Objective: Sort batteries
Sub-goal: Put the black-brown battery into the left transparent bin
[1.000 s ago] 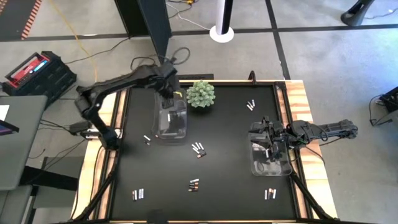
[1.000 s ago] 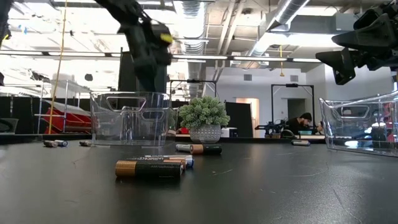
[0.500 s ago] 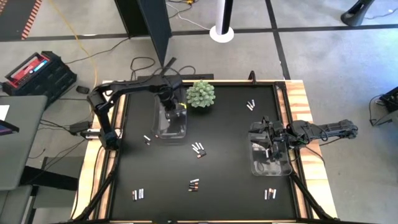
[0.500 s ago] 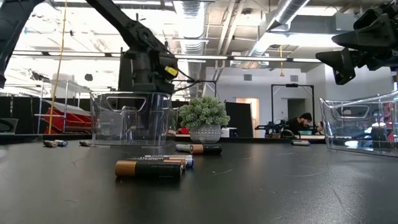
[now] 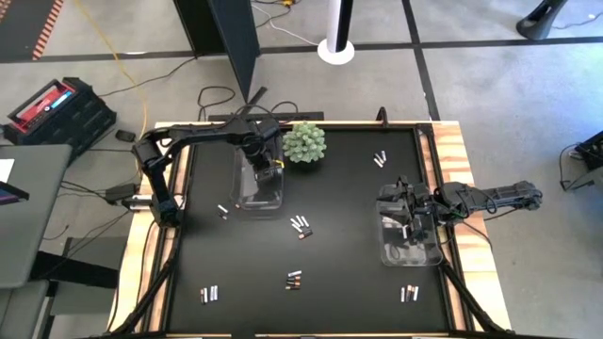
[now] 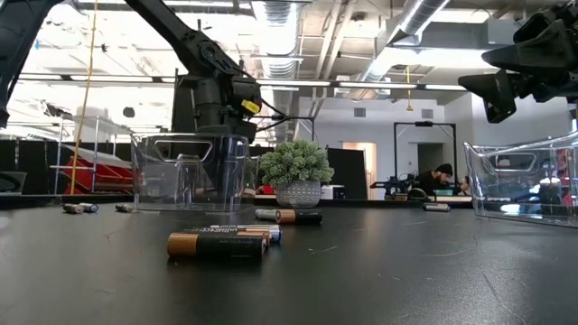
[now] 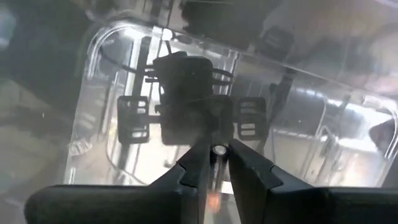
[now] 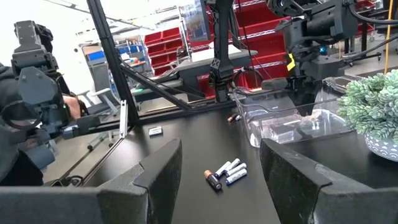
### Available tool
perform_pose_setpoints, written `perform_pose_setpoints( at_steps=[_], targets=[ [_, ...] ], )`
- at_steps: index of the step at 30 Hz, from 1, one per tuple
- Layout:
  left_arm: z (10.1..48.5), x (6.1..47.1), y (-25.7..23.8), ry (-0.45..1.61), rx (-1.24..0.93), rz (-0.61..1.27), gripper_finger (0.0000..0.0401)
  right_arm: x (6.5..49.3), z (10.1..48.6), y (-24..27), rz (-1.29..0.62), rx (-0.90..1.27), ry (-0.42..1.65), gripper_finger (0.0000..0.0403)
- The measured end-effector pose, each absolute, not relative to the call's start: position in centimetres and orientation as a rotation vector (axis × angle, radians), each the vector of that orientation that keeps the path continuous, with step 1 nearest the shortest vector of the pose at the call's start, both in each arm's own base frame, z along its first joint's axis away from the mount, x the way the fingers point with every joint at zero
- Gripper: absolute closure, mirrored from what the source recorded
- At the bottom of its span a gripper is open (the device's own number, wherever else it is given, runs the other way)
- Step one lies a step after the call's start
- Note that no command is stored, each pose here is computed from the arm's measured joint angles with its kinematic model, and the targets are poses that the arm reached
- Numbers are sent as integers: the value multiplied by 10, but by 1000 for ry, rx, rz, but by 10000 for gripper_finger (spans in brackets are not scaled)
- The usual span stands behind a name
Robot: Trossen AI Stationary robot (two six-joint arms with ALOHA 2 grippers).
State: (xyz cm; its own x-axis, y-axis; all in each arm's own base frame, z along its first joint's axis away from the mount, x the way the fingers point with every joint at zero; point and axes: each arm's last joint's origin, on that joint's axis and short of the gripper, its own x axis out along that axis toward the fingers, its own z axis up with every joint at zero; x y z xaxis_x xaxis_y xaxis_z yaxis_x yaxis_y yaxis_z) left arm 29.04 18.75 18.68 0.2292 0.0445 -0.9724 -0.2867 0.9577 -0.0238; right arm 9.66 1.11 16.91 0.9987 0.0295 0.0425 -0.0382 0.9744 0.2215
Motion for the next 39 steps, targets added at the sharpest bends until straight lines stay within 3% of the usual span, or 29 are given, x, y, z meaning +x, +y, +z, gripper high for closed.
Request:
perform_pose_setpoints(
  at_steps=[8,19,32,39],
  targets=[
    [187,292,185,1301,-387,362,334,97,169,11,34,224,-39,168],
    [194,295,173,1293,-438,388,333,97,169,11,34,224,-39,168],
    [299,249,144,971,-386,525,333,97,169,11,34,224,-39,168],
    [325,205,94,1138,-306,533,333,97,169,11,34,224,-39,168]
  ],
)
